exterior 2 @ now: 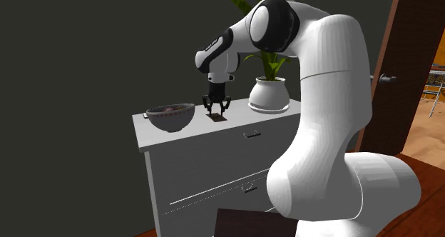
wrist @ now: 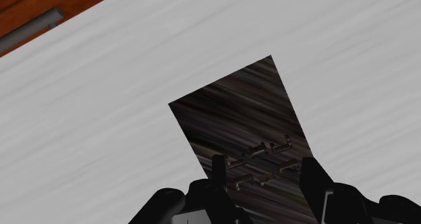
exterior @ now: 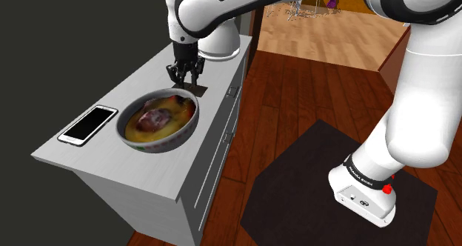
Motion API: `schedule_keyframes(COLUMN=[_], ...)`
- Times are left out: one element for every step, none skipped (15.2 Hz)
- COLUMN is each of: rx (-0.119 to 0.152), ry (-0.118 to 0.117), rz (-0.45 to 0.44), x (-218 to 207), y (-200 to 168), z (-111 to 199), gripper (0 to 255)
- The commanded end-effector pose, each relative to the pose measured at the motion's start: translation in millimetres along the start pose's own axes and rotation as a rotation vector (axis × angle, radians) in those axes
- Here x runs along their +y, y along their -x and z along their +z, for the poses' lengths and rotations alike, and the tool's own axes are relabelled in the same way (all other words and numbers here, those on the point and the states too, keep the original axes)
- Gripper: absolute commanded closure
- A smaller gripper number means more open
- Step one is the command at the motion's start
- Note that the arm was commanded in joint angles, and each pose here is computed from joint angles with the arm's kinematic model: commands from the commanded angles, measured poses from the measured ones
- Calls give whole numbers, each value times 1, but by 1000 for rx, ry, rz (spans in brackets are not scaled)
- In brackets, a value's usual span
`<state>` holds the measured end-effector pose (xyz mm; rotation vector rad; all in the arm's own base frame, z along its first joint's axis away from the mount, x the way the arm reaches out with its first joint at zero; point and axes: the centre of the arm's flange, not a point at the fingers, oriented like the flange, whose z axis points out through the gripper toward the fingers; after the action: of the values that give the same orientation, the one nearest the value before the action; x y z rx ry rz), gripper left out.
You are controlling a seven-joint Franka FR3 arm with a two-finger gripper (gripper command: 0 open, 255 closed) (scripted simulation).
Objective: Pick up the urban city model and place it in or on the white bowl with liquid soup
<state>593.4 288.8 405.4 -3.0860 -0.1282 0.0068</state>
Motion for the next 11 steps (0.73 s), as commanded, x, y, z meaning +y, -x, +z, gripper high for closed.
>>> schedule_keyframes(rx=[-1,-1,-1,-1,-1,-1,-1,-1,-1,-1,-1], ry=[0,0,0,0,0,0,0,0,0,0,0], rz=[0,0,0,0,0,0,0,0,0,0,0], x=[-1,-1,-1,-1,-2,-2,-2,-3,-3,-3,-3], y=[0,0,0,0,0,0,0,0,0,0,1], z=[-9,-15,-20,-25,-30,-36,-41,-46,-51,-57,-62], gripper=[255,255,255,255,255,255,255,255,255,255,255])
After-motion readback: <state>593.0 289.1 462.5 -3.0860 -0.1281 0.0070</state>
